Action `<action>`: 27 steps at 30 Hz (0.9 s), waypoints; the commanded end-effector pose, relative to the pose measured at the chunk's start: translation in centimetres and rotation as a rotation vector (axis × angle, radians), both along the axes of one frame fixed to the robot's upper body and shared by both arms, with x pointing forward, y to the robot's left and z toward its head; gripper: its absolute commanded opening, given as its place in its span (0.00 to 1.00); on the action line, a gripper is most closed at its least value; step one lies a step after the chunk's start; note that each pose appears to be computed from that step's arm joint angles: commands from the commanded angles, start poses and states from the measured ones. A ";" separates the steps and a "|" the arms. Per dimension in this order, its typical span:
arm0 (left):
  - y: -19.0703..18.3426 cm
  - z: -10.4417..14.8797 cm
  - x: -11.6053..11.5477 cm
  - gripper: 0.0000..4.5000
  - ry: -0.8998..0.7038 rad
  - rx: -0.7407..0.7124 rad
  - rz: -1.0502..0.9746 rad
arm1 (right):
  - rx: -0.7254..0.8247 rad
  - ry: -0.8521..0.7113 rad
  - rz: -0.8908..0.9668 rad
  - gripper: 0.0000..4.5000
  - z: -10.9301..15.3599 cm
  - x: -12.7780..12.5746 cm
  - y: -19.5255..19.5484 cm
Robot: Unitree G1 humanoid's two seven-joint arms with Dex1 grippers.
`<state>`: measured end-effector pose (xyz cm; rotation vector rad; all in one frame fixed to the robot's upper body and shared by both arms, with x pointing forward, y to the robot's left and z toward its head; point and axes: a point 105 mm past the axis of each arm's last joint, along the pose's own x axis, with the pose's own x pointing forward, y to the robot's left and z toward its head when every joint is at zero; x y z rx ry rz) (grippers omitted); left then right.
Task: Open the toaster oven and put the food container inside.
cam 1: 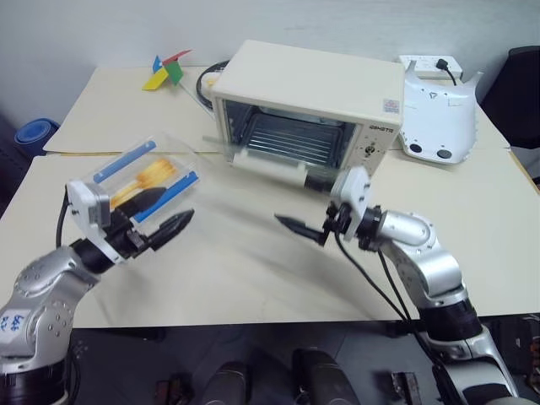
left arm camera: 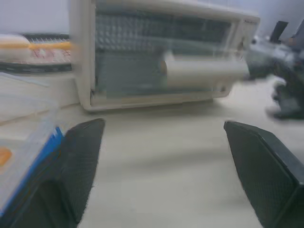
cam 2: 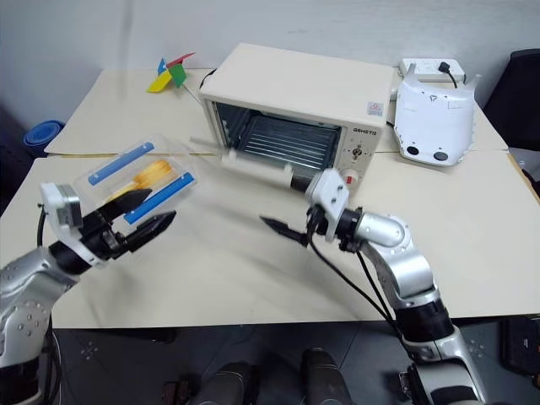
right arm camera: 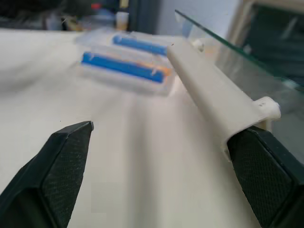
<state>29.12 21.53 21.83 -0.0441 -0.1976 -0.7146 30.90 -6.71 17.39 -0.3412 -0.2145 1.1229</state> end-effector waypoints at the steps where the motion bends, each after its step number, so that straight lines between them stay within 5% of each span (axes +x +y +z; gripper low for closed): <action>1: 0.3 3.0 1.8 0.70 -0.095 -0.025 0.000 | -0.016 -0.134 0.082 1.00 1.4 -1.7 1.1; 11: -3.8 2.7 9.5 0.01 -0.121 0.187 -0.089 | -0.048 -0.193 0.011 1.00 0.4 -1.1 0.2; 16: -6.2 1.4 9.4 0.00 -0.142 0.289 -0.233 | -0.057 -0.180 -0.029 1.00 -1.1 -2.1 -1.5; 22: -6.6 -2.0 7.5 0.00 -0.097 0.464 -0.344 | -0.080 -0.078 -0.093 1.00 -4.4 -6.1 -6.6; 27: -6.5 -4.3 7.0 0.00 -0.060 0.496 -0.289 | -0.061 -0.039 -0.202 1.00 -4.1 -7.1 -10.1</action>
